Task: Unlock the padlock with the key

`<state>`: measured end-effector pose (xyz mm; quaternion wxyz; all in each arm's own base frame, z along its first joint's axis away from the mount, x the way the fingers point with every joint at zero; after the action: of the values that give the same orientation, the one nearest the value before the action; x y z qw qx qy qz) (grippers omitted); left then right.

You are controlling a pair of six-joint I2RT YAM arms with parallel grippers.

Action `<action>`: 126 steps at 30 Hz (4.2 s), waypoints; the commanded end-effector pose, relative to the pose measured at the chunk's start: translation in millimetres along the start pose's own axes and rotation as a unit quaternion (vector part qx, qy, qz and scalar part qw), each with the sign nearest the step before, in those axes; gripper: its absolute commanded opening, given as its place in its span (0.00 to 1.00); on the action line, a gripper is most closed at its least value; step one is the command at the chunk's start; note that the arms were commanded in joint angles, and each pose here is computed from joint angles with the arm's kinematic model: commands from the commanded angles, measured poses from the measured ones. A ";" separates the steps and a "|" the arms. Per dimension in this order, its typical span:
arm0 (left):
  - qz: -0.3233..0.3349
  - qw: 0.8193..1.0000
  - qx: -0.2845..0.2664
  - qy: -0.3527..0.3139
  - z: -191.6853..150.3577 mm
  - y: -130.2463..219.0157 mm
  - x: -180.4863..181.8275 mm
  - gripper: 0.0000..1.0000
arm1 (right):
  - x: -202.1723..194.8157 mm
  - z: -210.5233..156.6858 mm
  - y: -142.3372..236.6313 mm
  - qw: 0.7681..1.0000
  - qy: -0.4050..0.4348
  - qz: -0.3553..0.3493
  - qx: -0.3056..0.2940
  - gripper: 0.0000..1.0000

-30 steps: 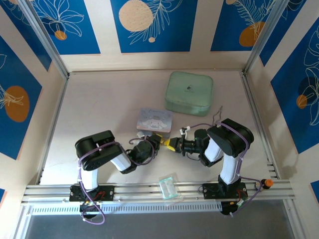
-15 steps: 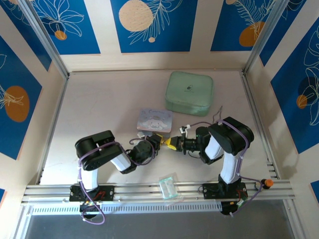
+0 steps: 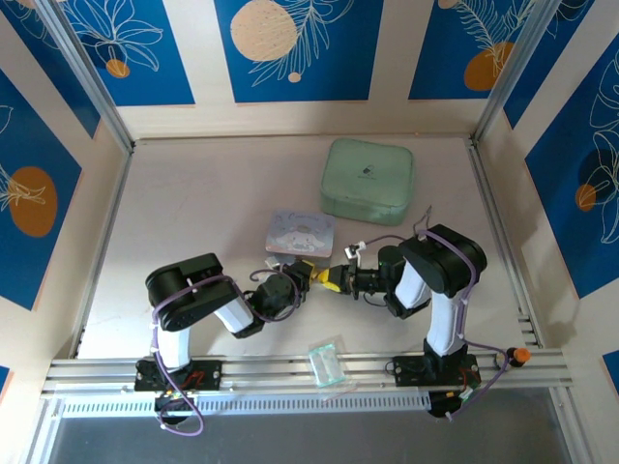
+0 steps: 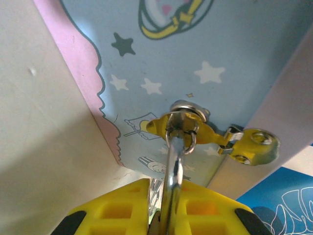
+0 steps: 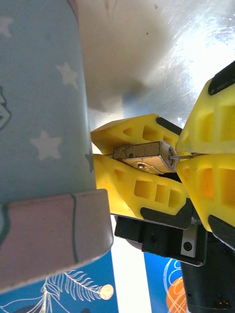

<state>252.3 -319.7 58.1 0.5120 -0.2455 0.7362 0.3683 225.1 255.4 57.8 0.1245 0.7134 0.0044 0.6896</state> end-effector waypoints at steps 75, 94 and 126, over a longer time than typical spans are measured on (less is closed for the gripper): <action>-0.161 0.973 0.155 0.060 -53.0 13.1 -125.3 0.00 | -35.6 0.5 -10.7 0.998 0.008 -0.059 -0.034 0.06; -0.118 0.984 0.119 0.058 -36.6 6.8 -86.5 0.00 | -20.6 9.0 4.6 0.998 0.017 -0.043 -0.050 0.40; 0.037 0.997 0.051 -0.031 0.5 1.5 -7.0 0.00 | -5.8 20.2 8.5 0.988 0.055 -0.136 -0.045 0.33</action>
<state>255.3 -318.3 61.5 0.5222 -0.1878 0.7489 0.3621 246.7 244.5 59.3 0.2355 0.6665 0.0522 0.7054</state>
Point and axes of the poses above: each hand's point on the last joint's axis, 136 mm out from that joint toward the fingers, its own y axis back along the fingers, its own x axis along the line the jaws close on, z = x × y, the point moved 1 cm from there along y, back along the fingers, and after that the axes turned 1 degree about y, right-handed, at the moved point
